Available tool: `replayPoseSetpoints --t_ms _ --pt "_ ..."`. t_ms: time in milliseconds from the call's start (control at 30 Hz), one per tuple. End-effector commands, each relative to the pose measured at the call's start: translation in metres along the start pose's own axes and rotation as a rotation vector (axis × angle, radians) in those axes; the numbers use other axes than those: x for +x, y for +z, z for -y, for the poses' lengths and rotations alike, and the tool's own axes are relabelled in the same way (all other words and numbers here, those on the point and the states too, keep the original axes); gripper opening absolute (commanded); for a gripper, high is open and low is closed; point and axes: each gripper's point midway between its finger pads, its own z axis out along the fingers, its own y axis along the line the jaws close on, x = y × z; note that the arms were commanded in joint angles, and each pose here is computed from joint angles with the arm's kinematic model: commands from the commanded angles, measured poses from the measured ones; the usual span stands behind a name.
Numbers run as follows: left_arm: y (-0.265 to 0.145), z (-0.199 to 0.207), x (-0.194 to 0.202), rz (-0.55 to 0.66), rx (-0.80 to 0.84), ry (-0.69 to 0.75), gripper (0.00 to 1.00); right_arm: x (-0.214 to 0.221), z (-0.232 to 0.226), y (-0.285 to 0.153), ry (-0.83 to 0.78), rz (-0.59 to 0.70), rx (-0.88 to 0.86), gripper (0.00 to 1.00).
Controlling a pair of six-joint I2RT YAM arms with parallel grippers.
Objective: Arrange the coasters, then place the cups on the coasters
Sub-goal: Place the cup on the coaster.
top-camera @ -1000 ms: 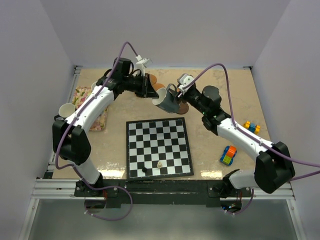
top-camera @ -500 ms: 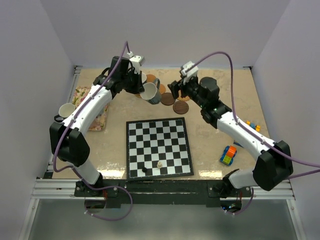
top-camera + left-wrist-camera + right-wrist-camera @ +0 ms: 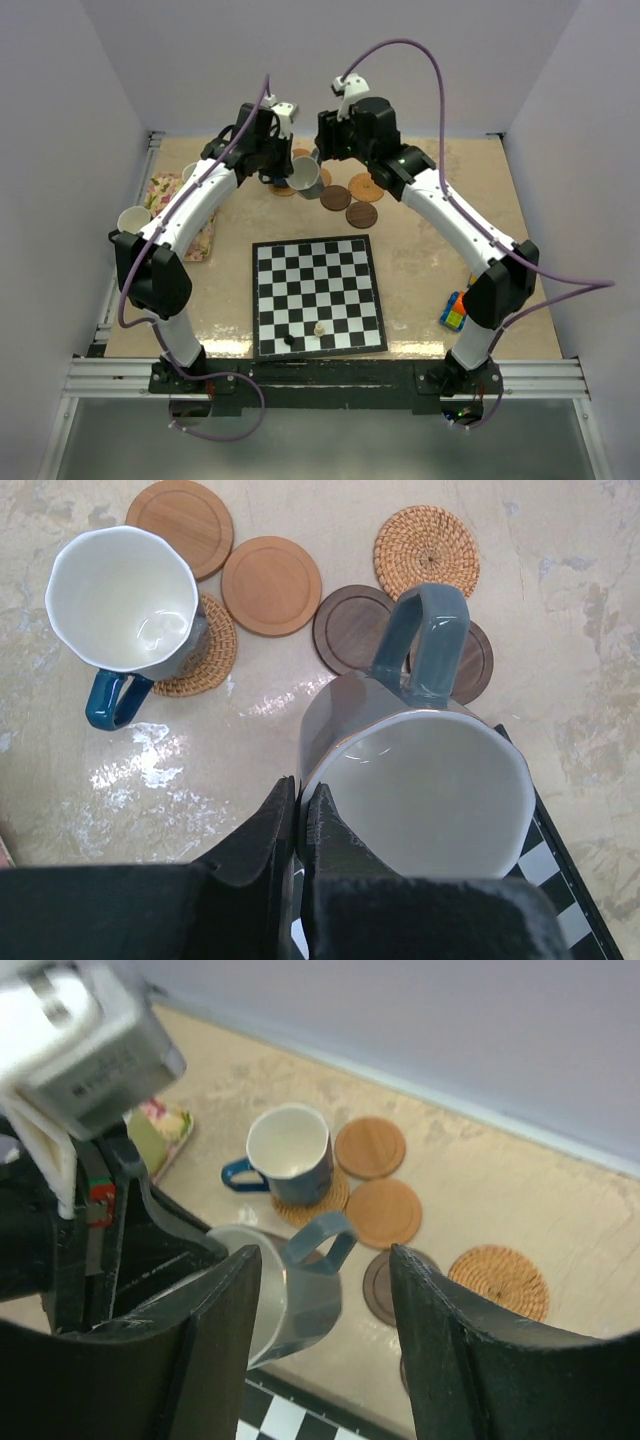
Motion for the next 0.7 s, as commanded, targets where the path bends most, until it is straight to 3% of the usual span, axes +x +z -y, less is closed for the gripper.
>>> replayPoseSetpoints --t_ms 0,667 --pt "-0.021 0.014 -0.054 0.163 0.012 -0.029 0.00 0.031 -0.008 0.000 0.006 -0.137 0.041 0.57" --pt "-0.026 0.023 -0.057 0.189 0.034 -0.031 0.00 0.079 -0.009 0.030 -0.081 -0.252 0.100 0.36"
